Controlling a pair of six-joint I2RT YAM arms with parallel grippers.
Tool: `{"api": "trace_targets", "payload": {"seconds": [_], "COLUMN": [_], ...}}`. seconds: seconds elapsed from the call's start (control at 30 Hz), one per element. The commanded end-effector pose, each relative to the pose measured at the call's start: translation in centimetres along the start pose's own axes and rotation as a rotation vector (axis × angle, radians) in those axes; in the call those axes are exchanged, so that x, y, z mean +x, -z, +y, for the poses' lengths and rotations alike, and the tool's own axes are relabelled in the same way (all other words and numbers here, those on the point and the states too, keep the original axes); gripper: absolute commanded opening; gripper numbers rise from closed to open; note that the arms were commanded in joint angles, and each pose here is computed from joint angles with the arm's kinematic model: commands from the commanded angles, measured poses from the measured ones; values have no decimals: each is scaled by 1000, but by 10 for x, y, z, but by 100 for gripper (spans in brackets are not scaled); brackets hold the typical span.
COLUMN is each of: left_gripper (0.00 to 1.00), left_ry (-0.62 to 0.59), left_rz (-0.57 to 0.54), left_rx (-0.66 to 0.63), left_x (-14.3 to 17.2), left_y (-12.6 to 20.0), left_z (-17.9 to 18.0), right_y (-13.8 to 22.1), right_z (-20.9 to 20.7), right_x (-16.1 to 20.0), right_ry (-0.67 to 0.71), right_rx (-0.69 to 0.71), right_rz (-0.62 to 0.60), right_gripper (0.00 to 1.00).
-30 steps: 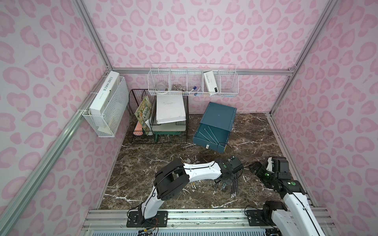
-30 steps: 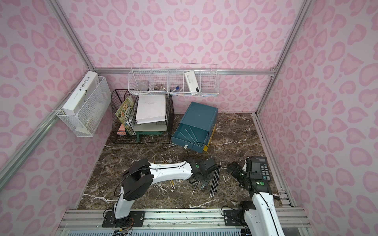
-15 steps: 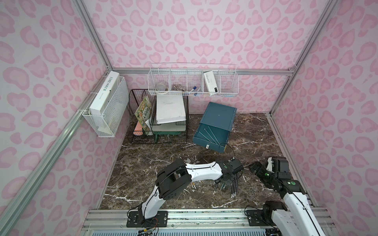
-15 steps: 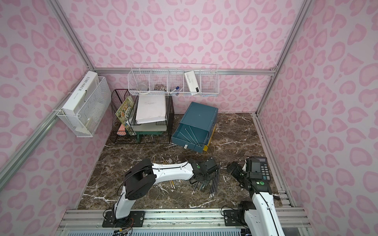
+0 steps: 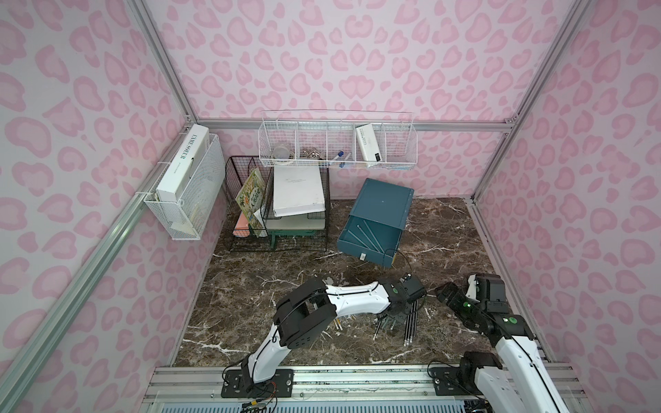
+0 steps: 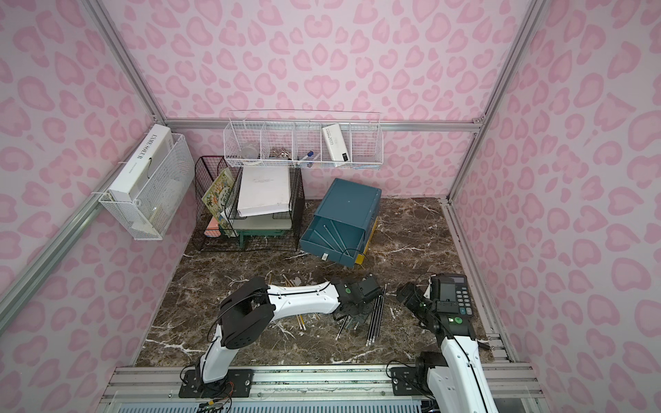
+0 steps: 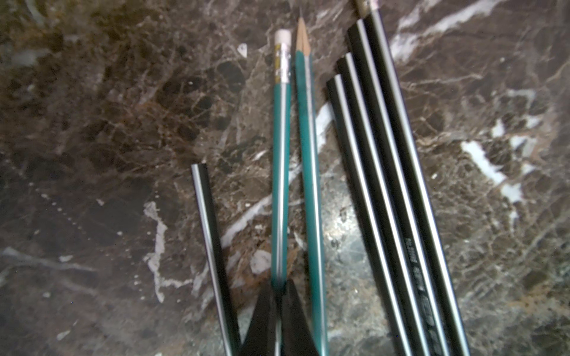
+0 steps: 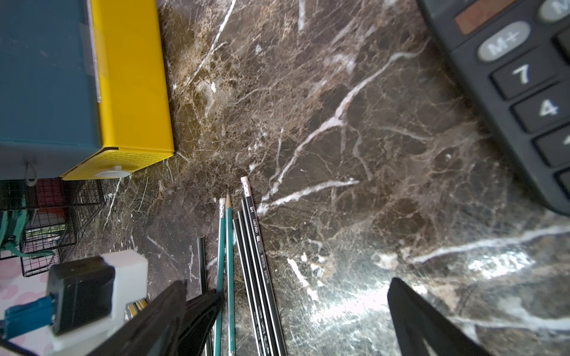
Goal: Please place the pencils in the drawer according to their color
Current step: Pick up the pencil from the center of the board.
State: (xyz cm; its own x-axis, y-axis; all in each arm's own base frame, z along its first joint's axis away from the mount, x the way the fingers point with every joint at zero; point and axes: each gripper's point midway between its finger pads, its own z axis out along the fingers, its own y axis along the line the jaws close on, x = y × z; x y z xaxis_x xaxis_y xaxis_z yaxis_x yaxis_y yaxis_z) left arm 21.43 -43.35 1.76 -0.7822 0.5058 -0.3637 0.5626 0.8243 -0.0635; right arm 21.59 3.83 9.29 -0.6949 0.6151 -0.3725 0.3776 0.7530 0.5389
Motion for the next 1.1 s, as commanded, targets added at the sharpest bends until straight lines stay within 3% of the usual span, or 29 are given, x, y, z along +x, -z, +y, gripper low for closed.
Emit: {"api": "trace_targets", "payload": {"seconds": [0.0, 0.37, 0.6, 0.9, 1.07], "left_gripper": [0, 0, 0, 0, 0], "left_ry": [-14, -9, -8, 4, 48], "left_rz": [96, -34, -69, -176, -335], "left_rx": [1, 5, 85, 253, 307], "left_x": [22, -17, -22, -31, -56], "left_y": [-5, 63, 110, 201, 253], "left_z": [3, 3, -4, -18, -15], "right_y": [2, 0, -1, -4, -3], "right_z": [5, 6, 9, 17, 25], "right_x": [-7, -7, -8, -17, -25], "right_ry": [11, 7, 5, 1, 11], "right_rx": [-12, -23, -31, -52, -65], "right_rz": [-25, -22, -23, -31, -43], "right_gripper": [100, 100, 100, 100, 100]}}
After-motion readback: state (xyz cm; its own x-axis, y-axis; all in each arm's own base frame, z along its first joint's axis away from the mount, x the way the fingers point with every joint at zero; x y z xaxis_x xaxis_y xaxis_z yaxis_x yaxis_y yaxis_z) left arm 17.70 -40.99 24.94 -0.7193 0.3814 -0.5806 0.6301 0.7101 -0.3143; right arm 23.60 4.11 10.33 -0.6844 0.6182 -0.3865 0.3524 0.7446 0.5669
